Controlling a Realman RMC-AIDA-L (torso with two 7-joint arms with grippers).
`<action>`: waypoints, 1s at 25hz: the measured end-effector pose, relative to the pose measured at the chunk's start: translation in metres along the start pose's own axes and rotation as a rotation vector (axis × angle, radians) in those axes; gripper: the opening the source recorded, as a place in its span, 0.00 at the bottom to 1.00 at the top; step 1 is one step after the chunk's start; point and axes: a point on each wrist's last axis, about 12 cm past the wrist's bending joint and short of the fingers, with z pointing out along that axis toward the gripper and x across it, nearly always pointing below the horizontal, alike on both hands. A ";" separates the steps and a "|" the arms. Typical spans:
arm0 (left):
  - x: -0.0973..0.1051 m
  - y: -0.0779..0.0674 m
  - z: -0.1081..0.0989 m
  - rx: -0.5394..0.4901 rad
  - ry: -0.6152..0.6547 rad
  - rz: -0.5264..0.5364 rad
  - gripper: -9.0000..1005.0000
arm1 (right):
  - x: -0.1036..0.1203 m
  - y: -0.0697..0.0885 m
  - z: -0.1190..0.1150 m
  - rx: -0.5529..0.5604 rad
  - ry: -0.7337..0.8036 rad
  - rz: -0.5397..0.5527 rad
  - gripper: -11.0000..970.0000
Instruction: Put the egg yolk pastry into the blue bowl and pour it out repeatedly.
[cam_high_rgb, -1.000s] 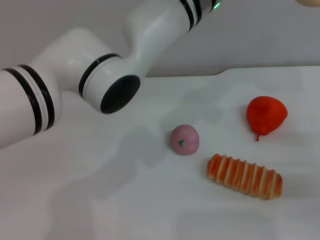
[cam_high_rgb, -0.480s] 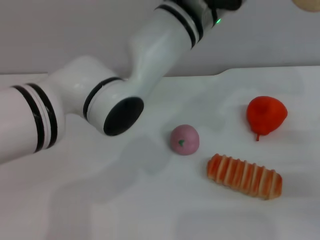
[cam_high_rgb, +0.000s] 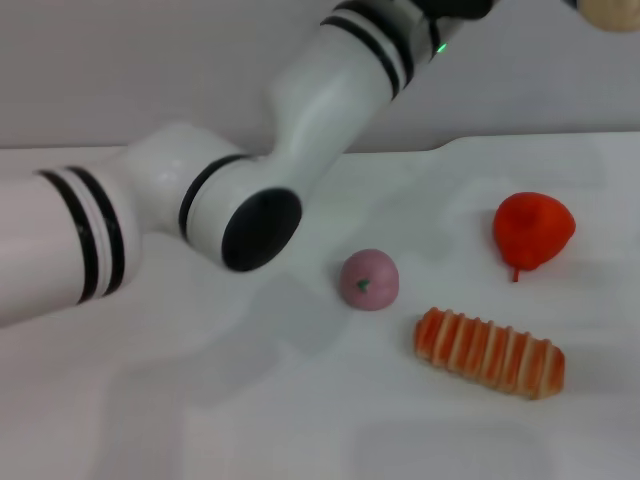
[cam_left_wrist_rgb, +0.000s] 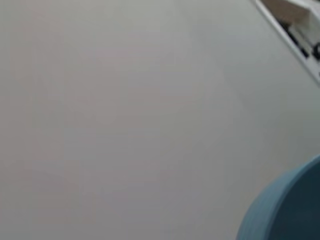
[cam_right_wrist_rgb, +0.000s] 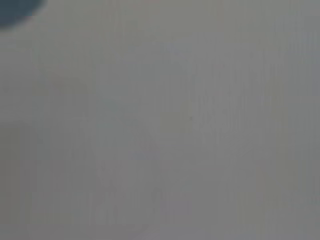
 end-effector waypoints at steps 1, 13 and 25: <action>0.000 -0.001 0.002 0.010 0.019 -0.003 0.01 | 0.000 0.000 0.000 0.000 0.000 0.000 0.60; 0.002 0.003 0.011 -0.007 0.088 0.144 0.01 | 0.000 0.000 0.000 -0.001 -0.001 0.000 0.60; 0.004 -0.003 -0.017 -0.078 -0.025 0.249 0.01 | -0.002 0.002 0.004 -0.007 -0.007 -0.001 0.60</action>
